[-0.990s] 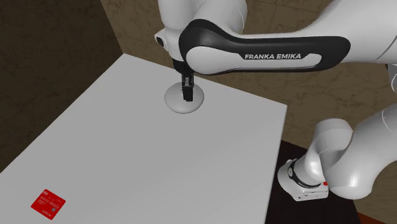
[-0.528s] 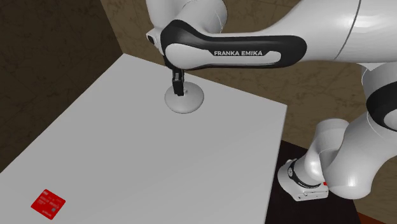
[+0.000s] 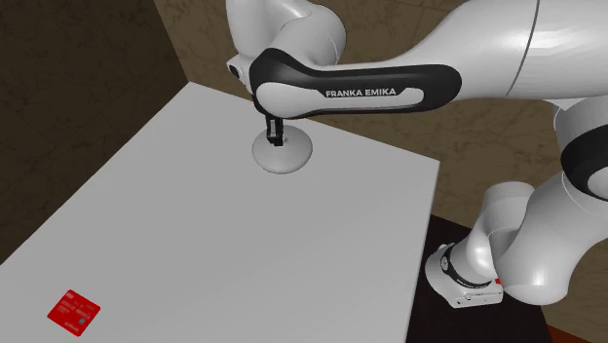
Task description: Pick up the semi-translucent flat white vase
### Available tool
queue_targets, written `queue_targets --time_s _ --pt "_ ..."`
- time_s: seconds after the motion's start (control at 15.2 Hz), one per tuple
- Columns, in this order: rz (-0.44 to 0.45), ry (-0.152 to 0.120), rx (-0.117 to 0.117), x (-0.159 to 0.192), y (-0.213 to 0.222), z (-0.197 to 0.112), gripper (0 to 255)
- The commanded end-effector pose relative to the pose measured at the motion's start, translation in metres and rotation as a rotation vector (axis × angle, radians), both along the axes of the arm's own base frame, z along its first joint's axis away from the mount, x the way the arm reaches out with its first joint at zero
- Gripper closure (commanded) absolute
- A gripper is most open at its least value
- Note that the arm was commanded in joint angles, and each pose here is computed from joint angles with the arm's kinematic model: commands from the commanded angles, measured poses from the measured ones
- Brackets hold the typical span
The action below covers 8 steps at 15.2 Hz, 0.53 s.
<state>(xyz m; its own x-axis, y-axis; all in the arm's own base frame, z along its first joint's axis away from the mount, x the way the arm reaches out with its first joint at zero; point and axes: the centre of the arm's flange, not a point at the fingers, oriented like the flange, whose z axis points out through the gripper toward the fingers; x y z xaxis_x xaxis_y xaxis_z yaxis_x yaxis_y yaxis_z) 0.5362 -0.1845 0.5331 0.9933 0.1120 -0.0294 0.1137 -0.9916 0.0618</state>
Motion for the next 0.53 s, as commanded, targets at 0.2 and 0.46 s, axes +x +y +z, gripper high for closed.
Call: queue_targets --time_s 0.2,0.46 --pt "0.000 0.001 0.000 -0.0002 0.0000 -0.0009 255" --pt "0.000 0.001 0.000 0.0001 0.0003 0.0051 255"
